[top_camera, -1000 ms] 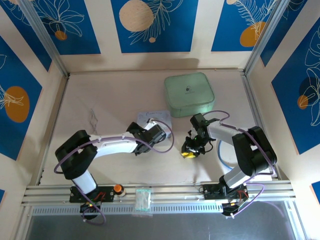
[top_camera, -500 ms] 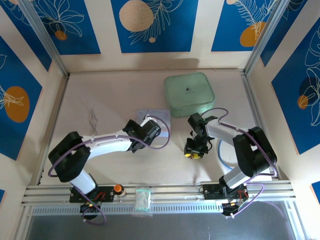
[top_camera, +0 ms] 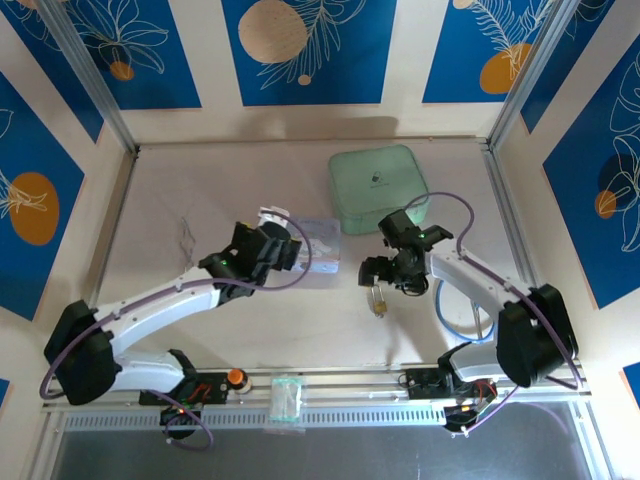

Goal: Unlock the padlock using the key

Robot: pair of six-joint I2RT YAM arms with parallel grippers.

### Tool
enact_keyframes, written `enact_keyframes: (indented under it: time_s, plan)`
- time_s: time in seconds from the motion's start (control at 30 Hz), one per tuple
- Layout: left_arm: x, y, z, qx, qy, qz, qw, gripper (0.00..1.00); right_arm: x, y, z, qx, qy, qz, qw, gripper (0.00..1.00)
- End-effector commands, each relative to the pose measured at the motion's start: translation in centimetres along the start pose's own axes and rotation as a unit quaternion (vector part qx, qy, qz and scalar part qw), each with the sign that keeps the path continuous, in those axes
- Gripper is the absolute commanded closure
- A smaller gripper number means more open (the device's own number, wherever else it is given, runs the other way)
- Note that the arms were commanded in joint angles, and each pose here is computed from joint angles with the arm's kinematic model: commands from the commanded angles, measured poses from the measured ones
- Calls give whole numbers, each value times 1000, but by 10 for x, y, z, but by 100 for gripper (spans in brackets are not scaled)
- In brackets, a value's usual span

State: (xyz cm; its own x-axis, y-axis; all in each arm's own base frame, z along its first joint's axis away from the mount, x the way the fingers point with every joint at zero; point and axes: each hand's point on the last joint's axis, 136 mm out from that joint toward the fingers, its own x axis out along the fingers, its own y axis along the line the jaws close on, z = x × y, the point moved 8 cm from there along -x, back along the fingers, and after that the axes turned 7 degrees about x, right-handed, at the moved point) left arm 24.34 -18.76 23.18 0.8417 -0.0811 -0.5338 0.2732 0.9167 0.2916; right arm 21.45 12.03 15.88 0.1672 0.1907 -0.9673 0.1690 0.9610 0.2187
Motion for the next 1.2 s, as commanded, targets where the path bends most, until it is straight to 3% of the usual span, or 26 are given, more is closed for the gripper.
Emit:
enact_keyframes:
  time_s: [0.0, 0.1, 0.2, 0.3, 0.43, 0.57, 0.83, 1.03, 1.07, 1.17]
  plan:
    - [2, 20, -4, -41, -13, 15, 999, 1, -18, -3, 32, -22, -132, -22, 991, 1]
    - [3, 47, -5, -66, -30, 55, 996, 1, -33, -6, 57, -60, -231, -22, 971, 1]
    - [10, 80, -14, -76, -50, 122, 988, 1, -39, -17, 76, -90, -355, -41, 930, 1]
    - [22, 112, -29, -98, -59, 183, 976, 1, -35, -42, 87, -87, -420, -46, 902, 1]
    - [39, 134, -53, -66, -46, 244, 966, 0, -25, -82, 98, -26, -449, -34, 892, 0]
    - [53, 148, -78, -83, -79, 244, 963, 0, -13, -97, 104, -16, -494, 3, 869, 0]
    - [92, 158, -120, -130, -96, 170, 972, 0, 20, -90, 120, -64, -498, 36, 864, 0]
    - [109, 148, -124, -104, -112, 115, 982, 0, 32, -90, 122, -73, -491, 49, 867, 1]
    - [109, 146, -125, -104, -89, 98, 986, 0, 32, -92, 123, -71, -480, 58, 872, 1]
    - [111, 147, -123, -100, -97, 100, 985, 0, 31, -93, 123, -72, -483, 61, 870, 1]
